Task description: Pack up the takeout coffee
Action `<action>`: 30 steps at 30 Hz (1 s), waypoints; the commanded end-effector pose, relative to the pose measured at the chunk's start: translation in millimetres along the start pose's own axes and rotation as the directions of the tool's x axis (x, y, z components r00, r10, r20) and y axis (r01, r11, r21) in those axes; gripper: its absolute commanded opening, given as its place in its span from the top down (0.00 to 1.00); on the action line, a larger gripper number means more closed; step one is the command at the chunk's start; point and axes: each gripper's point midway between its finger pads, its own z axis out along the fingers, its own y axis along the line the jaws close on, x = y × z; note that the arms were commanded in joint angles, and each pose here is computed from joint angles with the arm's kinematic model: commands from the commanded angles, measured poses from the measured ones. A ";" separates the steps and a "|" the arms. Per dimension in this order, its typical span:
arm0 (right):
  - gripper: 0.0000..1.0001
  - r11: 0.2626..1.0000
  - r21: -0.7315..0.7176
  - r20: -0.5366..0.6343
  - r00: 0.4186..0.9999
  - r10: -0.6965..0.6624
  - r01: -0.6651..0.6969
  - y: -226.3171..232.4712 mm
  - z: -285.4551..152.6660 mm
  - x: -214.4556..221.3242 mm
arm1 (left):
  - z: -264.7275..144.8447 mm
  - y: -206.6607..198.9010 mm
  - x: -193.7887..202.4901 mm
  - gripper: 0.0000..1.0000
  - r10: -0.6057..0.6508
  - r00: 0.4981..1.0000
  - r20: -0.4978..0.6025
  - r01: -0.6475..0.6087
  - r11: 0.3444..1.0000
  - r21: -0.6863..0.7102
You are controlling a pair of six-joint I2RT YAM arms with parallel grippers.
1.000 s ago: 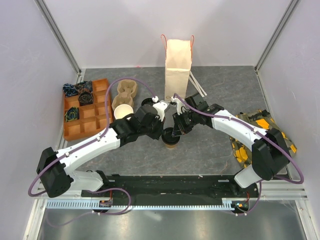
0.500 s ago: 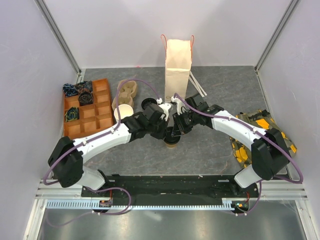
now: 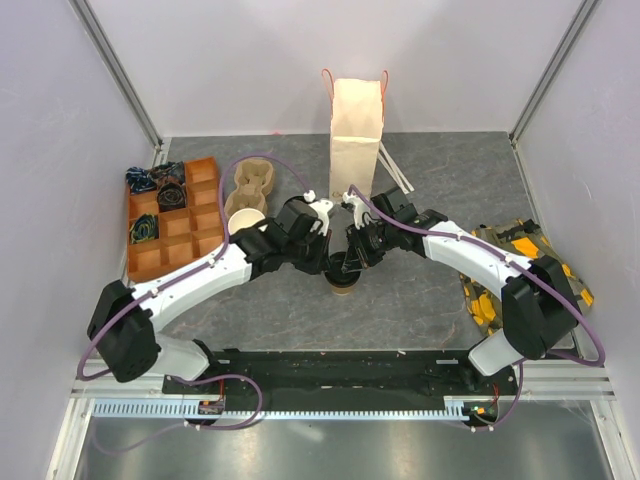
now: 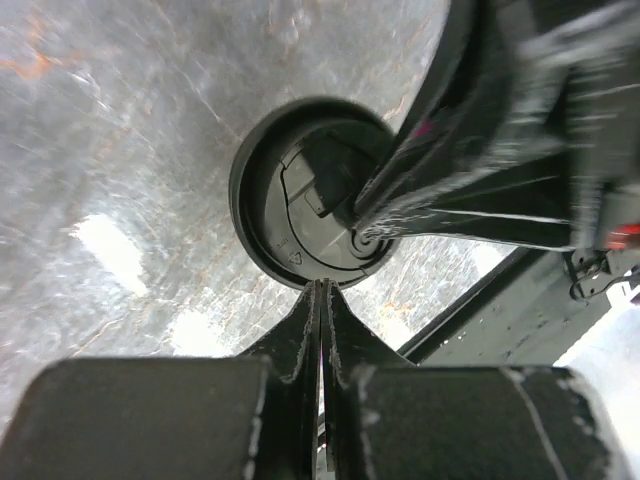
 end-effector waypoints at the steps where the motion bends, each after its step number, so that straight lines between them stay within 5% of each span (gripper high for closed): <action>1: 0.82 0.998 0.053 -0.078 0.996 0.047 -0.043 -15.2 4.5 27.5 | -27.8 -12.5 -42.9 0.94 0.005 0.990 0.138 -0.004 1.000 -0.007; 15: 0.83 0.997 0.051 -0.088 0.994 0.059 -0.054 -20.3 6.1 31.6 | 23.7 11.6 27.2 0.95 -0.122 0.987 -0.103 0.116 0.991 -0.063; 22: 0.83 0.998 0.037 -0.087 0.995 0.050 -0.047 -17.7 6.6 29.1 | -12.8 -8.3 -7.7 0.95 -0.081 0.997 0.006 0.080 0.997 0.013; 30: 0.79 0.999 -0.043 0.000 1.000 -0.013 0.013 10.7 -12.4 -0.8 | -25.9 -22.7 -17.4 0.85 -0.078 0.996 0.047 0.074 0.994 0.080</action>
